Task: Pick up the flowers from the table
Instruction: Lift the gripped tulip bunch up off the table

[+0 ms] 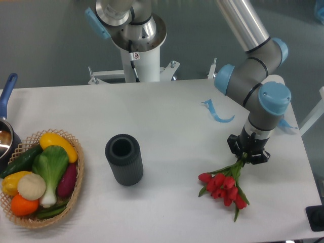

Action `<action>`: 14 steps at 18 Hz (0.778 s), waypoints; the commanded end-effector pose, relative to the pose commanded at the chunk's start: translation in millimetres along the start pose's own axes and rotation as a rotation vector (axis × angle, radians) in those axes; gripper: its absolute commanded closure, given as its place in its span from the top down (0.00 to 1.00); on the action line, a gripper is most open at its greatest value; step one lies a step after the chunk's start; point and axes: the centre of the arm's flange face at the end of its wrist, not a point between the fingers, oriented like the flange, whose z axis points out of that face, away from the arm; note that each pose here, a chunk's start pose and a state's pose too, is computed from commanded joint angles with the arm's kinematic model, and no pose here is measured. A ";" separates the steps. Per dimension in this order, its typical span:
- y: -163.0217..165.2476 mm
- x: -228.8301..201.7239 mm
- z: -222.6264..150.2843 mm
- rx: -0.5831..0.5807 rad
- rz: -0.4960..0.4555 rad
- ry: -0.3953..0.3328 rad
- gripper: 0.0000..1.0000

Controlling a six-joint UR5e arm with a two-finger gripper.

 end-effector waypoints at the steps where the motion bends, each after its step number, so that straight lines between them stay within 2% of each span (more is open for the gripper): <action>1: -5.7 1.0 -12.3 0.018 -0.007 -0.015 0.13; 4: -35.2 9.6 -63.2 0.237 -0.113 -0.025 0.13; 7: -63.1 27.4 -120.9 0.441 -0.136 -0.019 0.13; 9: -91.0 49.2 -150.0 0.542 -0.099 -0.005 0.13; 11: -97.5 63.4 -169.5 0.611 -0.109 0.014 0.13; 14: -94.2 60.4 -184.7 0.660 -0.106 0.008 0.13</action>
